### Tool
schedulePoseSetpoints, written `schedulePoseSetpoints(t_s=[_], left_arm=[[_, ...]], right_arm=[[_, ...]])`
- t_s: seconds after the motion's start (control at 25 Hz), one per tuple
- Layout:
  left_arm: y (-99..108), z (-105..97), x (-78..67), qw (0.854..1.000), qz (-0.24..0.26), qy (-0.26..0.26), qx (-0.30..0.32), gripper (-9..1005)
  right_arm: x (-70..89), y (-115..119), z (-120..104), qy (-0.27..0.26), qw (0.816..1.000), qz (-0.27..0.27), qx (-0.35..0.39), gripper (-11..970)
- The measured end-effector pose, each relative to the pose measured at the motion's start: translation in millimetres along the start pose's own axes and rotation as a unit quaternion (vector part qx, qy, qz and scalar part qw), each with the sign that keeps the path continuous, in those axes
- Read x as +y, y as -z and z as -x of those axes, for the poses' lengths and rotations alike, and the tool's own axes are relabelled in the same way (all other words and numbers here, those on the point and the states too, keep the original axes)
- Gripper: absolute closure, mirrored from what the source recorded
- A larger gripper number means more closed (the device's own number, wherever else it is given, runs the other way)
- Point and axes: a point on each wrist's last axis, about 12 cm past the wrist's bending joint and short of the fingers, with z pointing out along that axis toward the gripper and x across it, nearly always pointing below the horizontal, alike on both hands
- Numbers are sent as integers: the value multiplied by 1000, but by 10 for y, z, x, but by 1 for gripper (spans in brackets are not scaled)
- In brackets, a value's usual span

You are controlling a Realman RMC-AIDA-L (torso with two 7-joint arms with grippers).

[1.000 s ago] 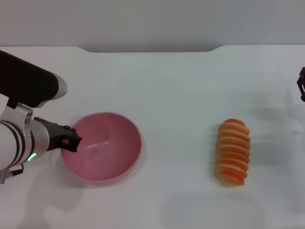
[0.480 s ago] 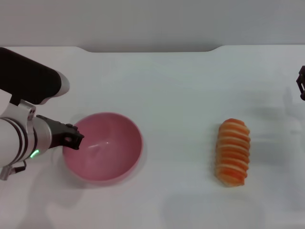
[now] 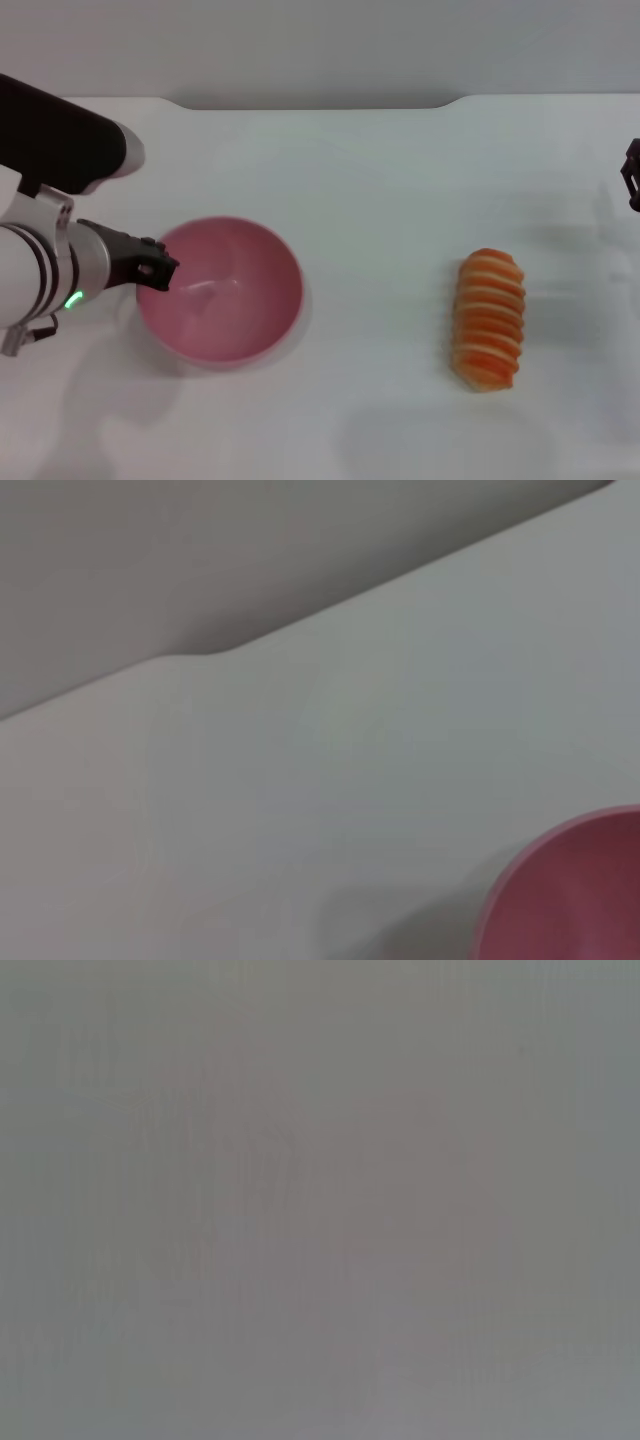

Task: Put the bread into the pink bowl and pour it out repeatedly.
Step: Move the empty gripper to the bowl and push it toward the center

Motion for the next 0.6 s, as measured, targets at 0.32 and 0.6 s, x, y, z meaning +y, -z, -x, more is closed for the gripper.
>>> schedulePoseSetpoints(t_s=[0.32,0.6], left_arm=[[38,76,32,1000,7,1,-12,953],[84,171,67,1000,12,-1,-29,954]], right_arm=[[15,-4,-19,-2,1000,1,9,432],[27,-15,-15,-3,1000,2,10,434]])
